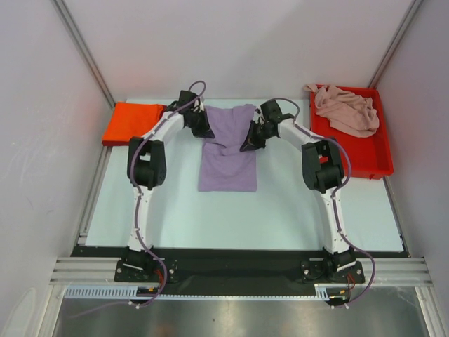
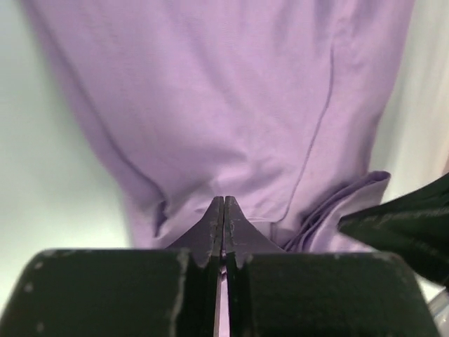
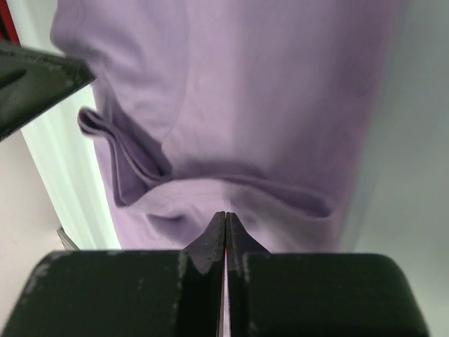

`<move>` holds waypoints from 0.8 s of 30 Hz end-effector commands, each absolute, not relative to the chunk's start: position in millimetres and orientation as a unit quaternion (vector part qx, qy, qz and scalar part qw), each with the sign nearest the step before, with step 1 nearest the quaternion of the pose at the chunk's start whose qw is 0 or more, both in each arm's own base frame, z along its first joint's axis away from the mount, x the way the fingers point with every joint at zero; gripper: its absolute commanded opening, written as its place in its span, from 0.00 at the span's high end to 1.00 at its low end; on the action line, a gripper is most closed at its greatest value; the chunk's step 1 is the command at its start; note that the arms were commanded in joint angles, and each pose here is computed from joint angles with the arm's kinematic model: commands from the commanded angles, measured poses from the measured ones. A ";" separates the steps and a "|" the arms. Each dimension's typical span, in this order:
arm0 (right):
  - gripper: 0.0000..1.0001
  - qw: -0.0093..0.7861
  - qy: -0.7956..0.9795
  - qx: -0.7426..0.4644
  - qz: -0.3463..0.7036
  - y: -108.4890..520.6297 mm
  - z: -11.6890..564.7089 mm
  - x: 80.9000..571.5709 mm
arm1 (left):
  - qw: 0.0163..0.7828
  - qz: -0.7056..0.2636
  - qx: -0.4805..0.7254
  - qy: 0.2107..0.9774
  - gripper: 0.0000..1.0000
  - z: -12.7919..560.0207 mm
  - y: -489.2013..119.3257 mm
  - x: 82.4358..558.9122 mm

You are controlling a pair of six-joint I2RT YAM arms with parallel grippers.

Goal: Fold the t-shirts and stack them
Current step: Fold the tshirt

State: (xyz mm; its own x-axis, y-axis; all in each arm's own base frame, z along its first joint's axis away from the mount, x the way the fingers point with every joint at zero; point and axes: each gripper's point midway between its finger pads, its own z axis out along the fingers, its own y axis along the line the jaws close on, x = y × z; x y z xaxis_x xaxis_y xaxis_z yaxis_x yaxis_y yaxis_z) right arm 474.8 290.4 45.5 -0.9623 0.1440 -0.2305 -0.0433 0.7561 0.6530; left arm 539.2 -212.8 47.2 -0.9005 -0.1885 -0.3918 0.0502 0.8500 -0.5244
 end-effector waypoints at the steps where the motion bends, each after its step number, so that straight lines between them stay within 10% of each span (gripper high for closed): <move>1: 1.00 0.172 0.913 0.025 0.369 283.2 73.3 503.5 | 0.278 -0.261 -0.012 0.924 0.97 98.9 -202.8 549.2; 9: 1.00 0.155 0.910 0.017 0.383 274.7 78.9 488.7 | 0.314 -0.302 -0.010 0.900 0.78 160.7 -200.2 479.0; 24: 1.00 0.156 0.917 0.060 0.362 253.2 34.3 507.9 | 0.201 -0.318 -0.076 0.923 0.93 46.6 -203.5 482.6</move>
State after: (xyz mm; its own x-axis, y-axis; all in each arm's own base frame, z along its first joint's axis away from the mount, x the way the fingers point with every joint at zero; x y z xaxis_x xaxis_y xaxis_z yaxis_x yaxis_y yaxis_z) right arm 492.2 259.5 37.0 -0.9560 0.2046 -0.2100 0.0048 0.7270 0.6866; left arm 470.6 -211.2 44.4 -0.9222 -0.2289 -0.3116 0.0150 0.7842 -0.6204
